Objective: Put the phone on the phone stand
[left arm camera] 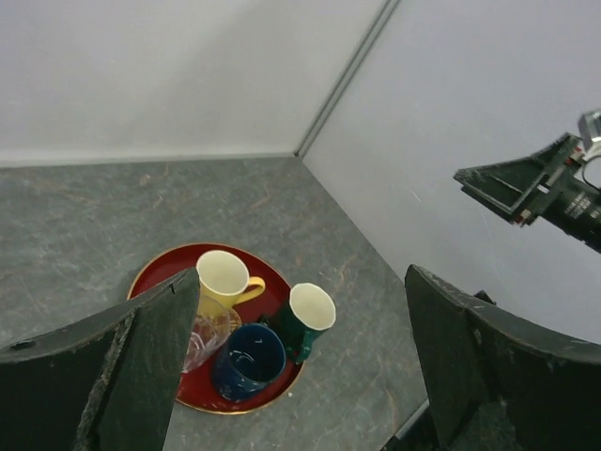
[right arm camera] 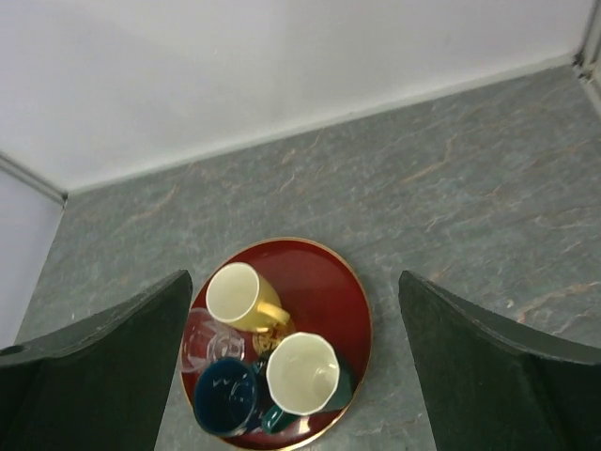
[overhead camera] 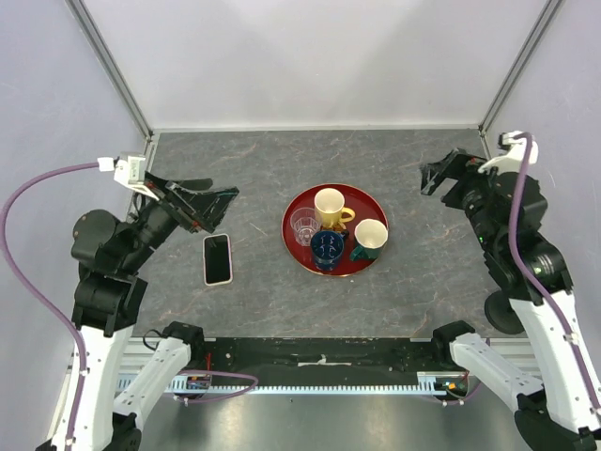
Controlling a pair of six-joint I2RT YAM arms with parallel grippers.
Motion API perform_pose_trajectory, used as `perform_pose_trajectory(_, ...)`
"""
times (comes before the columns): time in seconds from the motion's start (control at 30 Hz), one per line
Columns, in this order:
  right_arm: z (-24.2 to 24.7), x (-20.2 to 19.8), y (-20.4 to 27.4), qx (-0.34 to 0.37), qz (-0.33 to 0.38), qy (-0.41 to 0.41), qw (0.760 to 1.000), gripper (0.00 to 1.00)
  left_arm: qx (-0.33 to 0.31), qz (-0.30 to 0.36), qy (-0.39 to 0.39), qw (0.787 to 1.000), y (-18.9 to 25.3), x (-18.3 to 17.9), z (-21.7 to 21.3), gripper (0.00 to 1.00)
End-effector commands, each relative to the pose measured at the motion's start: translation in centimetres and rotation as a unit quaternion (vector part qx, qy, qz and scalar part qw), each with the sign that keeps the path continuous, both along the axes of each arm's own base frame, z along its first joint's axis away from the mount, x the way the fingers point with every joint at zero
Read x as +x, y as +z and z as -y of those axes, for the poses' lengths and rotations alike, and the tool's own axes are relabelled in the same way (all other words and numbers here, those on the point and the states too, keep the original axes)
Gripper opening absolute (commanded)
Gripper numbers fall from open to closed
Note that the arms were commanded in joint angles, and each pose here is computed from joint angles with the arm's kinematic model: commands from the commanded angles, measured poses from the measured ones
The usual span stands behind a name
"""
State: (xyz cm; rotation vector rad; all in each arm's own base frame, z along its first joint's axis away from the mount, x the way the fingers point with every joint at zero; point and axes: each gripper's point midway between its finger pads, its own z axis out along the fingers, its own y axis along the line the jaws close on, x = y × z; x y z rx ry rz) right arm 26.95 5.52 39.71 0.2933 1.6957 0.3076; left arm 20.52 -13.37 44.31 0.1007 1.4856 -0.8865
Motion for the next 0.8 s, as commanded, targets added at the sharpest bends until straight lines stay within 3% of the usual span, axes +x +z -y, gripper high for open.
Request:
perform_pose_trajectory(0.0,-3.4,1.2,-2.6,0.014,-0.041,0.076,0.996,0.98,0.006,-0.041,-0.091,0.995,-1.4,-0.7,2.7,0.96)
perform_pose_trajectory(0.17,-5.6,2.4,-3.5,0.018,-0.067,0.123,0.99,0.98,0.016,-0.095,-0.155,0.983,-4.4,-0.1,4.5,0.96)
perform_pose_trajectory(0.37,-6.1,4.5,-6.9,0.065,-0.13,0.085,0.986,0.98,0.028,-0.134,-0.19,0.972,-7.3,-0.7,5.2,0.95)
perform_pose_trajectory(0.57,1.0,3.5,-10.1,0.043,-0.172,-0.125,0.976,0.98,0.038,-0.152,-0.172,0.973,-9.2,-0.3,4.8,0.94)
perform_pose_trajectory(0.63,4.6,1.7,-10.5,0.042,-0.176,-0.231,0.956,0.98,0.041,-0.156,-0.176,0.971,-9.2,-0.2,4.9,0.93)
perform_pose_trajectory(0.77,8.5,-1.3,-10.4,0.019,-0.178,-0.338,0.924,0.98,0.046,-0.155,-0.168,0.972,-9.5,0.2,4.8,0.94)
